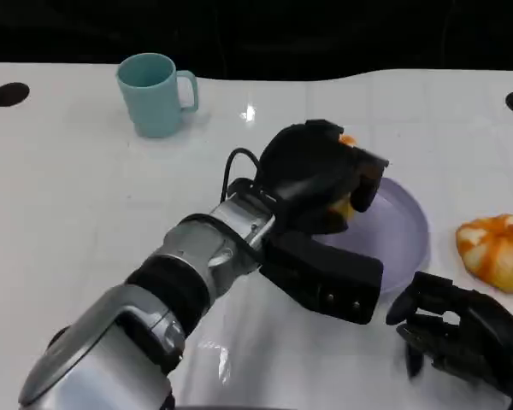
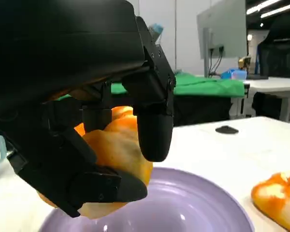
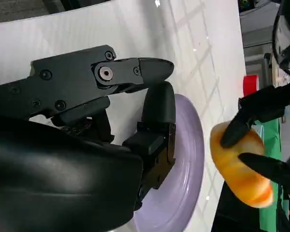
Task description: Grasp the bread from the table and place it into the plate.
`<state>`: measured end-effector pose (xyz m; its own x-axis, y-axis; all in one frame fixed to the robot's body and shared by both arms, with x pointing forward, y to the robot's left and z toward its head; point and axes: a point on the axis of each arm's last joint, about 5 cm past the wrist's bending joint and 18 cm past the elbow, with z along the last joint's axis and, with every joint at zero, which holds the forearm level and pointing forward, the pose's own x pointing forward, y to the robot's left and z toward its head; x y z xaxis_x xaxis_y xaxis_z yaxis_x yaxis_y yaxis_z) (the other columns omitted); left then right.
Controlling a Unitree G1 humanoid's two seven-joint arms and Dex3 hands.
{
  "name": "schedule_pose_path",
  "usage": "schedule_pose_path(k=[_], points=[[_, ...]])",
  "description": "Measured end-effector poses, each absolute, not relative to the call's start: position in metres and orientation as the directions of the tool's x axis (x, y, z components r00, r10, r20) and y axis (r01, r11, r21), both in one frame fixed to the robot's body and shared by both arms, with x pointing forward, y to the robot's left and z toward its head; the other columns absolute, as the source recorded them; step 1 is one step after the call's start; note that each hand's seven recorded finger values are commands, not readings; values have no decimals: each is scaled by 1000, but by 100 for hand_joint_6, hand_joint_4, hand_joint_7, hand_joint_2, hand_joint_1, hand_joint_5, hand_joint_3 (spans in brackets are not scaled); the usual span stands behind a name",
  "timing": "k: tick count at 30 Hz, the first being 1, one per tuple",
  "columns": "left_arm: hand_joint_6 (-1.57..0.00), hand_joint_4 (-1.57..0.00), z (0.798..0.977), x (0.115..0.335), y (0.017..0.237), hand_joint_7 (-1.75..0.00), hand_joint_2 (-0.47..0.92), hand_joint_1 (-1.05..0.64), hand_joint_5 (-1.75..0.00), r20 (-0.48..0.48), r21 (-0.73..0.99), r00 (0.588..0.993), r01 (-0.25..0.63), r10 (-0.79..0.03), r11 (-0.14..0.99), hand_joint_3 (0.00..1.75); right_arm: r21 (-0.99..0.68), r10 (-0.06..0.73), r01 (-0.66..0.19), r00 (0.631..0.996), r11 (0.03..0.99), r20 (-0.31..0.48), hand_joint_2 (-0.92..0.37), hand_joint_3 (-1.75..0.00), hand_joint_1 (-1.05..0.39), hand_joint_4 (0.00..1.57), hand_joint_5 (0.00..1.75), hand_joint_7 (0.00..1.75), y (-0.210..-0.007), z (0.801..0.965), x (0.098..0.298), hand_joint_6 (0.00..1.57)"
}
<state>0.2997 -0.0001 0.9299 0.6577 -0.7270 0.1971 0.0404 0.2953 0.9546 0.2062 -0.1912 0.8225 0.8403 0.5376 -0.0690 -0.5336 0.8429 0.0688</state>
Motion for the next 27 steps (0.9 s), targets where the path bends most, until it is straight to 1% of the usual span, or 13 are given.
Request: schedule_pose_path(k=[2,3,4,5,6,7,9,10,11,13,16,21,27], points=[[-61,-60,929,300,0,-64,79,-43,-100,147,959,662,87,-735,271,44,71,537,-533,841,843,-71,-92,-29,-49,67,175,143,-191,823,206,63],[-56,-49,929,301,1,-53,84,-47,-87,122,962,663,105,-739,253,37,74,537,-532,840,843,-74,-92,-29,-49,67,175,143,-191,823,206,63],[-51,-40,929,301,1,-47,88,-52,-80,97,965,664,120,-742,234,32,76,537,-532,840,843,-74,-92,-28,-48,67,175,143,-191,823,206,63],[-49,-36,928,301,2,-44,90,-54,-77,73,968,666,131,-743,213,30,78,538,-533,840,843,-74,-92,-28,-48,68,175,143,-191,822,206,63],[-45,-29,928,301,2,-42,91,-58,-76,54,971,668,138,-742,195,29,79,538,-533,840,842,-73,-92,-28,-49,68,175,143,-191,822,206,63],[-32,-12,928,301,2,-49,92,-65,-86,41,973,669,141,-742,181,31,79,538,-533,840,842,-73,-92,-28,-50,67,175,143,-191,822,206,63],[-22,-3,927,302,3,-59,92,-69,-92,19,976,669,150,-743,160,32,78,538,-533,840,842,-72,-92,-28,-50,67,175,143,-191,822,206,63],[-12,-1,927,302,4,-66,92,-74,-86,11,976,669,153,-743,153,36,77,538,-533,840,843,-71,-92,-28,-51,67,175,143,-191,822,206,63],[-8,-1,928,302,4,-68,92,-75,-84,5,977,670,155,-743,147,38,77,538,-533,840,843,-70,-92,-28,-51,67,175,143,-191,822,206,64],[-2,0,928,303,6,-69,92,-81,-76,-14,978,671,164,-741,129,44,76,537,-533,840,843,-70,-92,-27,-51,68,175,142,-191,822,206,64],[0,0,929,305,9,-65,92,-84,-70,-40,979,670,175,-741,105,49,79,538,-533,840,842,-71,-92,-27,-50,68,175,142,-191,822,206,64],[0,0,933,307,11,-65,92,-85,-67,-57,979,662,183,-748,87,52,90,543,-537,837,839,-65,-92,-27,-48,69,175,141,-191,822,206,65],[0,0,946,310,16,-67,92,-83,-66,-24,980,647,167,-762,111,50,100,545,-538,837,837,-57,-92,-26,-50,70,175,141,-190,821,206,65]])
